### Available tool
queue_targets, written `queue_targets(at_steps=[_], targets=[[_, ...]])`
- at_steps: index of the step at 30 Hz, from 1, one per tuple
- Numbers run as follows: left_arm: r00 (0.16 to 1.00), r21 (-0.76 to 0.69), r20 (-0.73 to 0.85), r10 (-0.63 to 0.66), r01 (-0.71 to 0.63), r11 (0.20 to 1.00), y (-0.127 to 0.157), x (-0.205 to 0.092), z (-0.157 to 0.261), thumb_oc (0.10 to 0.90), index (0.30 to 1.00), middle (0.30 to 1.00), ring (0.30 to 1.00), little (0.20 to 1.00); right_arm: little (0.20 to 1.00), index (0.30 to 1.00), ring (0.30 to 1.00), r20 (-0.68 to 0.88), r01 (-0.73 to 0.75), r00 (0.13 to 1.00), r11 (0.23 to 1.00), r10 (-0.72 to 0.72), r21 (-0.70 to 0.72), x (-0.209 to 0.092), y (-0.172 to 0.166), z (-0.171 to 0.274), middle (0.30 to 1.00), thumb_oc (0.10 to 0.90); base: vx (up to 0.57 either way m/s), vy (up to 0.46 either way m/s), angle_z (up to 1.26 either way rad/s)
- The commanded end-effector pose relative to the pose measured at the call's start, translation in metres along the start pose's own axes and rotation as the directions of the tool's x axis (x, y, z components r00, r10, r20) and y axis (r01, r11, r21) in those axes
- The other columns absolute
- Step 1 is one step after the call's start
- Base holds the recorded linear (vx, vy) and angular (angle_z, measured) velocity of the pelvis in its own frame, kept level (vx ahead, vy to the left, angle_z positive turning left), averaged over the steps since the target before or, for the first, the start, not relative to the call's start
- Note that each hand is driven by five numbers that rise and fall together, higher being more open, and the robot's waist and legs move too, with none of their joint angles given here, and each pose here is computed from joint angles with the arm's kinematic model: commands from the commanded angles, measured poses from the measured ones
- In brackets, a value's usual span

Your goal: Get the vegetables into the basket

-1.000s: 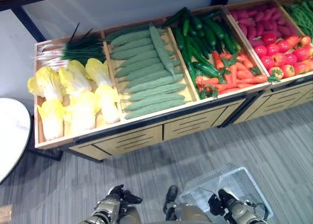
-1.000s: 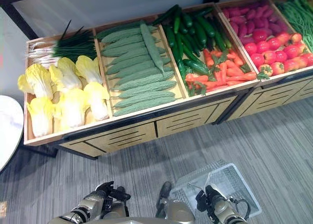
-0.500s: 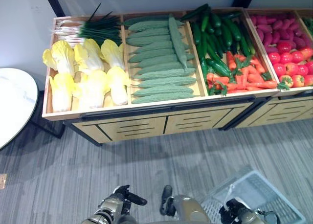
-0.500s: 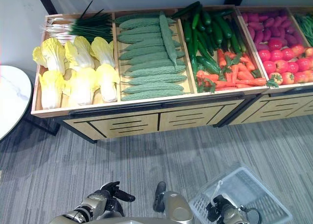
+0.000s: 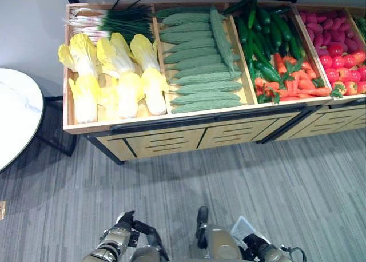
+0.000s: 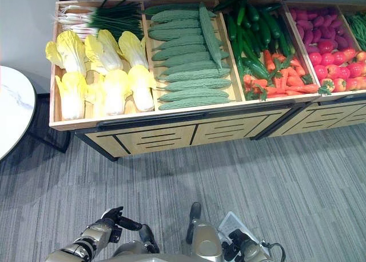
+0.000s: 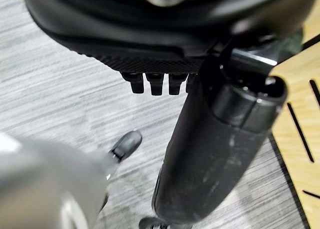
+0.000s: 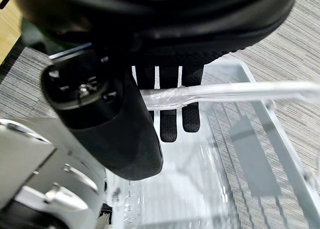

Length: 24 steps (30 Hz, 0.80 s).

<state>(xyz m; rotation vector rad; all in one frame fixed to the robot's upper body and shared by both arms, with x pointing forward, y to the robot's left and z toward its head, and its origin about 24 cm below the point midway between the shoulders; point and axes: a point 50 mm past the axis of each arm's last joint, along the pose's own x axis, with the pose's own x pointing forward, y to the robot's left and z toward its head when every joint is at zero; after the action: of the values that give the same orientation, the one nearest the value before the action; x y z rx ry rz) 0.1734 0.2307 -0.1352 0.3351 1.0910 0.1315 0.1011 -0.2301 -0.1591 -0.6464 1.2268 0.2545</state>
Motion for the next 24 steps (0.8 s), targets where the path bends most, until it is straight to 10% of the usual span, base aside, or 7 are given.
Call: queue_targets(at_steps=[1,13,18,24], targets=[[0.999,0.009,0.047,0.0,0.0,1.0,-0.004,-0.001,0.01,0.9,1.0,1.0,1.0,1.0,0.3,0.3,0.3,0.022,0.059,0.998,0.998,-0.059,-0.035,0.0,-0.022,0.006,0.3,0.4,-0.08,0.062,-0.07],[0.999,-0.004,0.042,-0.003,0.003,1.0,-0.006,-0.001,0.005,0.9,1.0,1.0,1.0,1.0,0.3,0.3,0.3,0.019,0.047,0.999,0.998,-0.046,-0.045,0.0,-0.017,0.005,0.3,0.4,0.01,-0.058,-0.02],[0.979,-0.032,0.199,-0.053,0.06,0.998,-0.017,-0.008,0.037,0.9,1.0,1.0,1.0,1.0,0.3,0.3,0.3,0.022,0.06,0.998,0.998,-0.059,-0.037,-0.001,-0.021,0.002,0.3,0.4,0.02,-0.064,0.12],[0.768,-0.02,0.631,-0.106,0.153,0.988,-0.011,-0.058,0.115,0.9,1.0,1.0,1.0,1.0,0.3,0.3,0.3,0.03,0.101,0.994,0.995,-0.101,0.01,-0.004,-0.033,-0.006,0.3,0.4,-0.02,-0.07,0.13]])
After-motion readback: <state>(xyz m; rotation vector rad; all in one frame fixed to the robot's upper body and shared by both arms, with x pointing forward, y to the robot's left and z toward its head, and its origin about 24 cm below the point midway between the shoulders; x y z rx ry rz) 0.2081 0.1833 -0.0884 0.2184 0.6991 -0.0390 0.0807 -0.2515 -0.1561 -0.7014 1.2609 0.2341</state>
